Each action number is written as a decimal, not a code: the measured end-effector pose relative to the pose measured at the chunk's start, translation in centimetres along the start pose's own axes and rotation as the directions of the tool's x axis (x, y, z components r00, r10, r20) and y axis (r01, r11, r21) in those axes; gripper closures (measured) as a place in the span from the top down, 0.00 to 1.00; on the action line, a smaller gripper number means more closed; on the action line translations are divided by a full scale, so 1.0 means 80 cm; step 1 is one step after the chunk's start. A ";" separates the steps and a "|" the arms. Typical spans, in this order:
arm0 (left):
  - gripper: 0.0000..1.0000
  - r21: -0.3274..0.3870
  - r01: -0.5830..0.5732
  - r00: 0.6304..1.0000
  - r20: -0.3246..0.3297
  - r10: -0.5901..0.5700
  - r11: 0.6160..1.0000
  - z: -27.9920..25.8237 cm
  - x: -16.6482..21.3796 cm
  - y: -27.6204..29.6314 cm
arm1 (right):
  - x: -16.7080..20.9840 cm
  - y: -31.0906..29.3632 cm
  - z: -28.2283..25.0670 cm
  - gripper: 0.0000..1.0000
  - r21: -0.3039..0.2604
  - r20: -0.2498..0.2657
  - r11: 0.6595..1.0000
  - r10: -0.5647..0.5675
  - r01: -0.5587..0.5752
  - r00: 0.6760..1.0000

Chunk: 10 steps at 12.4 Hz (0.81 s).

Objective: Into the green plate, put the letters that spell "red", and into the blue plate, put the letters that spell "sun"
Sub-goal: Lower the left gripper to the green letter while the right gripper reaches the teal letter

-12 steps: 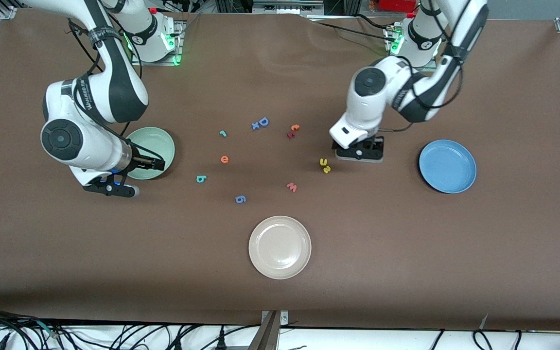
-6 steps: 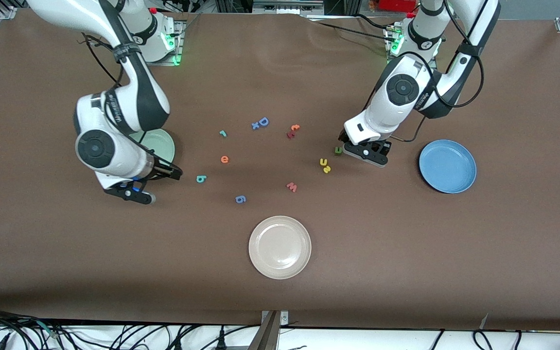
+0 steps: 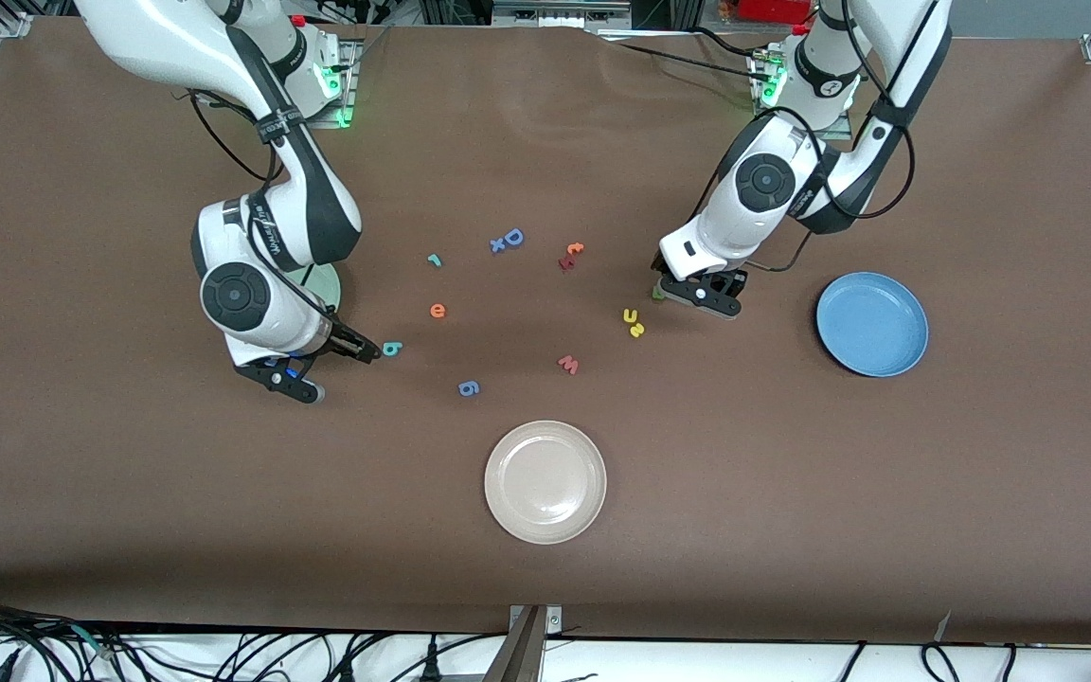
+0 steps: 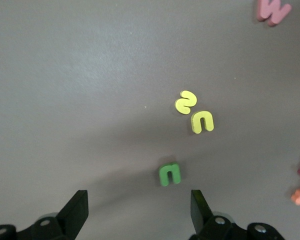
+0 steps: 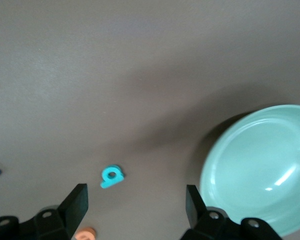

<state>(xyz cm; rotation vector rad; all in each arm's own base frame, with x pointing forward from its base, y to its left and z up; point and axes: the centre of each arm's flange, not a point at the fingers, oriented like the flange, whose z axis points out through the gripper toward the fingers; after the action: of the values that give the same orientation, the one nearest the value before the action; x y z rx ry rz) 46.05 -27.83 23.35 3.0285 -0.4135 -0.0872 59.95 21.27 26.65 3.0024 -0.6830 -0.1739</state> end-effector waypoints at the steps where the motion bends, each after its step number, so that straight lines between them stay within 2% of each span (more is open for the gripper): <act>1: 0.92 -0.006 0.031 1.000 0.004 -0.031 0.999 0.010 -0.002 0.009 | -0.009 -0.002 0.015 0.87 0.017 -0.011 0.999 0.032 -0.032 0.999; 5: 0.89 -0.011 0.145 0.989 0.030 -0.144 0.989 0.037 -0.013 0.036 | -0.047 -0.002 0.072 0.85 0.080 -0.043 0.991 0.115 -0.111 0.992; 7: 0.85 -0.015 0.169 0.985 0.027 -0.168 0.986 0.045 -0.014 0.039 | -0.050 0.000 0.080 0.85 0.089 -0.048 0.988 0.128 -0.123 0.991; 8: 0.78 -0.014 0.177 0.984 0.026 -0.177 0.984 0.049 -0.012 0.033 | -0.051 -0.001 0.080 0.84 0.097 -0.053 0.987 0.130 -0.125 0.990; 9: 0.78 -0.010 0.183 0.983 0.028 -0.182 0.983 0.053 -0.011 0.029 | -0.052 -0.002 0.082 0.82 0.104 -0.057 0.987 0.132 -0.126 0.990; 10: 0.74 -0.007 0.183 0.983 0.032 -0.182 0.983 0.056 -0.012 0.029 | -0.052 -0.003 0.086 0.81 0.108 -0.059 0.986 0.137 -0.130 0.989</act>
<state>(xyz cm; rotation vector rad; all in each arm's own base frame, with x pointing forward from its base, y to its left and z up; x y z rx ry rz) 44.21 -30.13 19.12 3.0510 -0.1355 -0.1479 55.48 23.05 20.19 3.0297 -0.9106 -0.0331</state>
